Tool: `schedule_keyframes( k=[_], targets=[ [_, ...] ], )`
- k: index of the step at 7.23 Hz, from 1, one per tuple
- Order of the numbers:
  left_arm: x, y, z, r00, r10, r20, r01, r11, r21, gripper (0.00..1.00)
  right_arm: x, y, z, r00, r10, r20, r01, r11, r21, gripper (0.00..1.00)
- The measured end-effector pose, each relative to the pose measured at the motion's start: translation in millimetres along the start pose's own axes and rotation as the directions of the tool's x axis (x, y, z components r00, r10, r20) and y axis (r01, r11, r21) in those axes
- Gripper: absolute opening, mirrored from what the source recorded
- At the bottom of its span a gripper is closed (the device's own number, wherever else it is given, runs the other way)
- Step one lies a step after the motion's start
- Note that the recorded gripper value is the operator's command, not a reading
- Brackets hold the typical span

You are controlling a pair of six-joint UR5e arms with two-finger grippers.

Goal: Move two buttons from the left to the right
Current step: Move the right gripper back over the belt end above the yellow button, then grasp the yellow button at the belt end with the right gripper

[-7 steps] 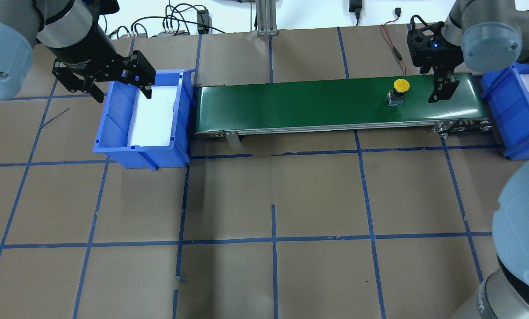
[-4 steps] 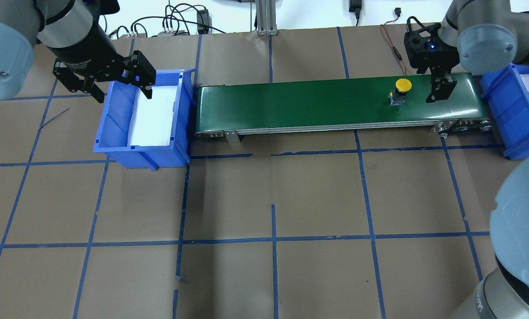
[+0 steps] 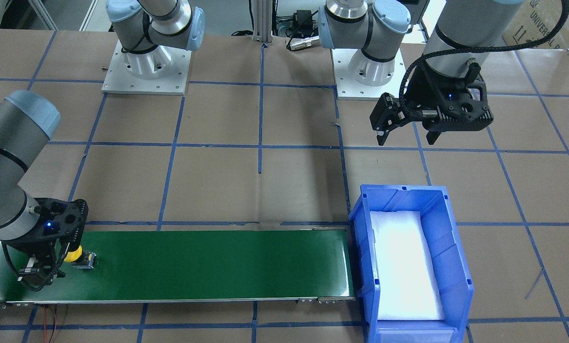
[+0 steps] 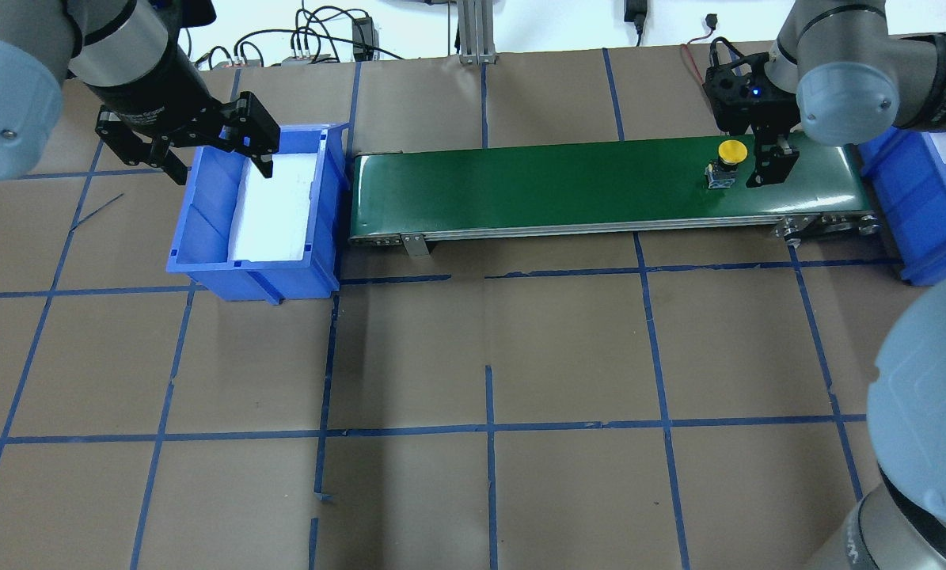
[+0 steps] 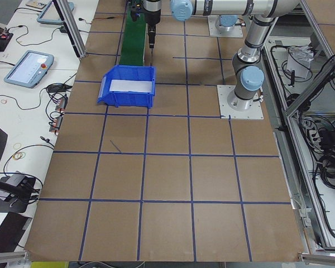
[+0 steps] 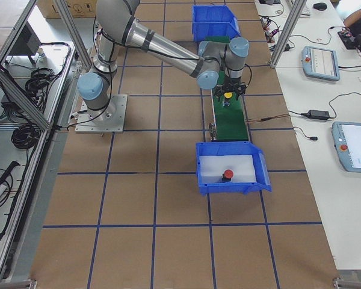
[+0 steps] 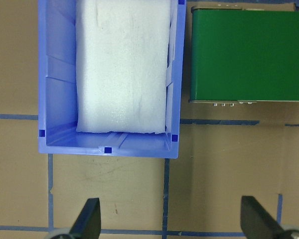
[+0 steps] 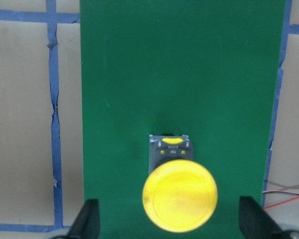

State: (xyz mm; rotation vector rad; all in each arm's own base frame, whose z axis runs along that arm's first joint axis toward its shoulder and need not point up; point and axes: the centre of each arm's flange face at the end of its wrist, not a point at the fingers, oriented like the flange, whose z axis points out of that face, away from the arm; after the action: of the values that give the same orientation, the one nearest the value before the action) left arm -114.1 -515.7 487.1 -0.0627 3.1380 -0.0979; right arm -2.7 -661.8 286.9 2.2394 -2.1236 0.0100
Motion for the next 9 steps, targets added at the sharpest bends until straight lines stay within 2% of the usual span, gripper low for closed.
schedule_keyframes(
  k=[1,2,3,4,5,7,9],
  targets=[
    [-0.5,0.1,0.0,1.000,-0.001,0.001,0.001,1.000,-0.002,1.00,0.7,-1.3,2.3,1.000,0.000,-0.001,0.000,1.000,0.013,0.95],
    [-0.5,0.4,-0.7,1.000,-0.001,-0.001,0.001,1.000,-0.002,1.00,1.1,-1.9,3.5,1.000,-0.001,-0.002,0.001,1.000,0.019,0.80],
    [-0.1,0.7,-1.3,1.000,-0.001,-0.005,0.001,1.000,-0.001,1.00,1.2,-1.1,4.5,1.000,0.001,-0.001,-0.001,1.000,0.011,0.54],
    [0.0,0.9,-1.7,1.000,-0.001,-0.006,0.001,1.000,-0.001,1.00,1.3,1.9,4.6,1.000,0.004,0.000,-0.004,1.000,-0.019,0.35],
    [-0.1,1.0,-1.8,1.000,-0.001,-0.004,0.001,1.000,0.000,1.00,1.3,5.6,3.3,1.000,0.006,-0.001,-0.006,0.998,-0.056,0.24],
    [-0.4,1.0,-1.6,1.000,-0.001,-0.002,0.001,1.000,0.001,1.00,1.6,8.9,-2.3,1.000,0.016,-0.010,-0.017,0.996,-0.088,0.21],
    [-0.5,0.7,-1.6,1.000,-0.002,-0.003,0.002,1.000,0.004,1.00,2.4,9.4,-7.4,1.000,0.020,-0.020,-0.022,0.996,-0.092,0.21]
  ],
)
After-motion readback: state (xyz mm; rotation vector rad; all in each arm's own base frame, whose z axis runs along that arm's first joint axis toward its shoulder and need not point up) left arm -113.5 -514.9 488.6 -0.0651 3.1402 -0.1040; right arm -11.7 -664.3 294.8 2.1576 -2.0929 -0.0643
